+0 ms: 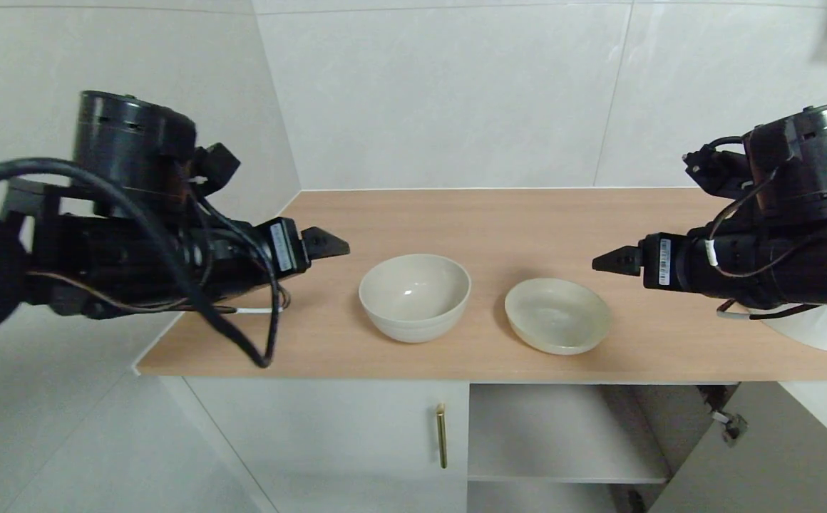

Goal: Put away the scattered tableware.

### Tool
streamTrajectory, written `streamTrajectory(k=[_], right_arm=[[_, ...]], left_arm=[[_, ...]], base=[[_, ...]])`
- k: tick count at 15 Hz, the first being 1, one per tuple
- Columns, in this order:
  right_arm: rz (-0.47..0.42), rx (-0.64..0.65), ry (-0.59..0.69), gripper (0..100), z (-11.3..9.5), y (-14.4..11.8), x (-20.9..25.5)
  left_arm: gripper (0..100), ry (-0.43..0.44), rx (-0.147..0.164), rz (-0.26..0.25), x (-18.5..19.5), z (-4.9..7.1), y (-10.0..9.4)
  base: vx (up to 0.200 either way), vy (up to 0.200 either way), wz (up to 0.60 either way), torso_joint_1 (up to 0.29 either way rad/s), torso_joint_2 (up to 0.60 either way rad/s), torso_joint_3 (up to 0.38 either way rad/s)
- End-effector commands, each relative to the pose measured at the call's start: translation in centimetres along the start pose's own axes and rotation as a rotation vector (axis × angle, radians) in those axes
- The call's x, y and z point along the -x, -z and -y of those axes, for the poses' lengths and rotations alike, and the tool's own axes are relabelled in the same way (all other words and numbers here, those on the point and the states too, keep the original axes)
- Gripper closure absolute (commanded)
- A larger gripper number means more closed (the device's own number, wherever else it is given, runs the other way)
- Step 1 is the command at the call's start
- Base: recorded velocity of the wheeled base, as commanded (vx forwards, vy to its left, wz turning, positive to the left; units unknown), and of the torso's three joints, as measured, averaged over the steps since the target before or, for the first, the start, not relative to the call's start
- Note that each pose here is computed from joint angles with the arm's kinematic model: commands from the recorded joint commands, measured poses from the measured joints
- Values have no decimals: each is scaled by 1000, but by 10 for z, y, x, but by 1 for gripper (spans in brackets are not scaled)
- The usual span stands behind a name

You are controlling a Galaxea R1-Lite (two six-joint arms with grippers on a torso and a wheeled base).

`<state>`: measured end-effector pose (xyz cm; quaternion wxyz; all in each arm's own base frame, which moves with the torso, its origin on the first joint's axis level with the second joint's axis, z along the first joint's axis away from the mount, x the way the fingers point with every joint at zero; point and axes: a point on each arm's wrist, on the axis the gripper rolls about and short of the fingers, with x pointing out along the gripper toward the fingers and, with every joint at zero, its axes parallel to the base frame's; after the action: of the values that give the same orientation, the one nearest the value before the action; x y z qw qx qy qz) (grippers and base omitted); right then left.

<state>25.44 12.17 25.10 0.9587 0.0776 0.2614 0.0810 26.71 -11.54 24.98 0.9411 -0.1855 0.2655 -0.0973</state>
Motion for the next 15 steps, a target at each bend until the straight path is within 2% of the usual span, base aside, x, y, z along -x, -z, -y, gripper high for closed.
streamTrajectory(k=[1,8,13,14,15], right_arm=[[-27,6,14,0,-1,4,-12],[-39,13,11,0,-3,8,-13],[-40,12,11,0,-3,8,-13],[-40,12,11,0,-3,8,-13],[-40,12,11,0,-3,8,-13]], left_arm=[[0,-28,-4,-50,-35,6,17],[0,-19,-29,-87,-63,13,34],[0,-35,-33,-116,-76,11,41],[100,-37,-33,-120,-79,10,43],[100,-37,-33,-120,-82,10,44]], base=[[0,0,0,0,0,0],[0,0,0,0,0,0],[0,0,0,0,0,0],[0,0,0,0,0,0],[0,0,0,0,0,0]])
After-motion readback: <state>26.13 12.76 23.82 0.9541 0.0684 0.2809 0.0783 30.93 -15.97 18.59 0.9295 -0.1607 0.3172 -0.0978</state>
